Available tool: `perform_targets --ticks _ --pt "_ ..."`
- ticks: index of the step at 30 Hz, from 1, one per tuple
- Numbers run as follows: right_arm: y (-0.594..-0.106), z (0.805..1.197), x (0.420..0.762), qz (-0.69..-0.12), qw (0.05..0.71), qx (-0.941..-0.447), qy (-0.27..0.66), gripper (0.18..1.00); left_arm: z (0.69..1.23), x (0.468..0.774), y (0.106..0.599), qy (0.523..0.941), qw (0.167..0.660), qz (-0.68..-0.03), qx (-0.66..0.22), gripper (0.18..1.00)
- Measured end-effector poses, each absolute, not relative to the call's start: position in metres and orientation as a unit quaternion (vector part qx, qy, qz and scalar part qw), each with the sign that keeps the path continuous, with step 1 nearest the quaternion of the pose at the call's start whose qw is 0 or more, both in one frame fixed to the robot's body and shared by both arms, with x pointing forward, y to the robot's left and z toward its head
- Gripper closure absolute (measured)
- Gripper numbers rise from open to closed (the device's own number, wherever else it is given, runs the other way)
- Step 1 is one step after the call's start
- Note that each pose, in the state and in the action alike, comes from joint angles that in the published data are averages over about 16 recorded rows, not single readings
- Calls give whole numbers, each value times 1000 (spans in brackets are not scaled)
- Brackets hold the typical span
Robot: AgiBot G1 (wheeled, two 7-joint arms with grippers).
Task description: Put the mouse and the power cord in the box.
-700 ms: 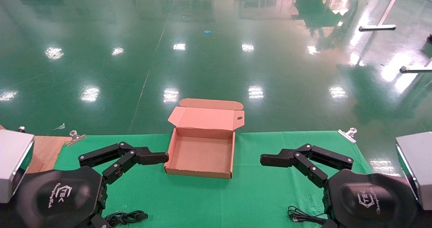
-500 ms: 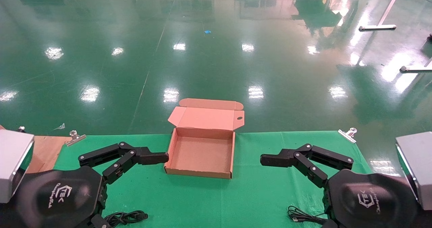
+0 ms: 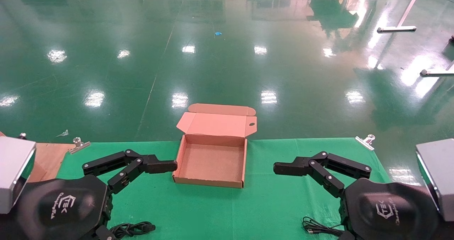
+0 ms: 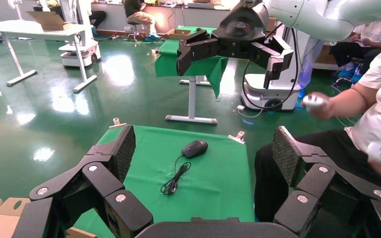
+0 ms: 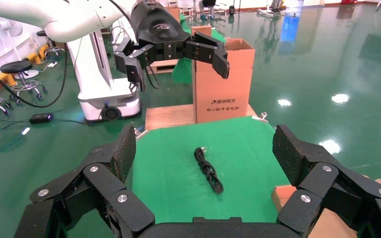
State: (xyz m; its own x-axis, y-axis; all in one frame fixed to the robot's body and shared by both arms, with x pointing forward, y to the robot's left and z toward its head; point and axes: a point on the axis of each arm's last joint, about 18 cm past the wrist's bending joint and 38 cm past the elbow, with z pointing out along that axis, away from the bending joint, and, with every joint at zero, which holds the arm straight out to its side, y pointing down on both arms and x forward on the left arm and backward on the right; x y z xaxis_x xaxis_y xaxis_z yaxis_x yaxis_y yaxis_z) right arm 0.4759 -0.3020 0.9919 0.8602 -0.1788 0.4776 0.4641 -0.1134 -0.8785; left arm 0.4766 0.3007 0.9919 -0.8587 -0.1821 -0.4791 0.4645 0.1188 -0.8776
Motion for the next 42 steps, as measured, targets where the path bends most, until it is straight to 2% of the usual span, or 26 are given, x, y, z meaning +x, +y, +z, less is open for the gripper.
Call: perform_targets --ticks 6,10,19,23,27,34,42 --pt "-302 985 483 -256 633 -724 -100 178 988 486 305 724 256 -634 90 184" --pt "-299 974 494 -271 583 -759 -107 178 981 499 310 750 263 -603 76 184" --pt "-305 942 546 -313 380 -862 -121 178 950 548 332 835 268 -479 21 184" --pt "-316 933 574 -327 290 -892 -117 178 933 571 344 872 265 -412 -8 184" --pt "-329 923 602 -335 228 -909 -103 178 919 593 356 899 265 -348 -34 184" --pt "-354 900 644 -342 163 -922 -78 178 896 629 372 925 265 -261 -77 184" --pt "-370 877 676 -346 135 -926 -63 178 867 659 379 933 265 -214 -115 184"
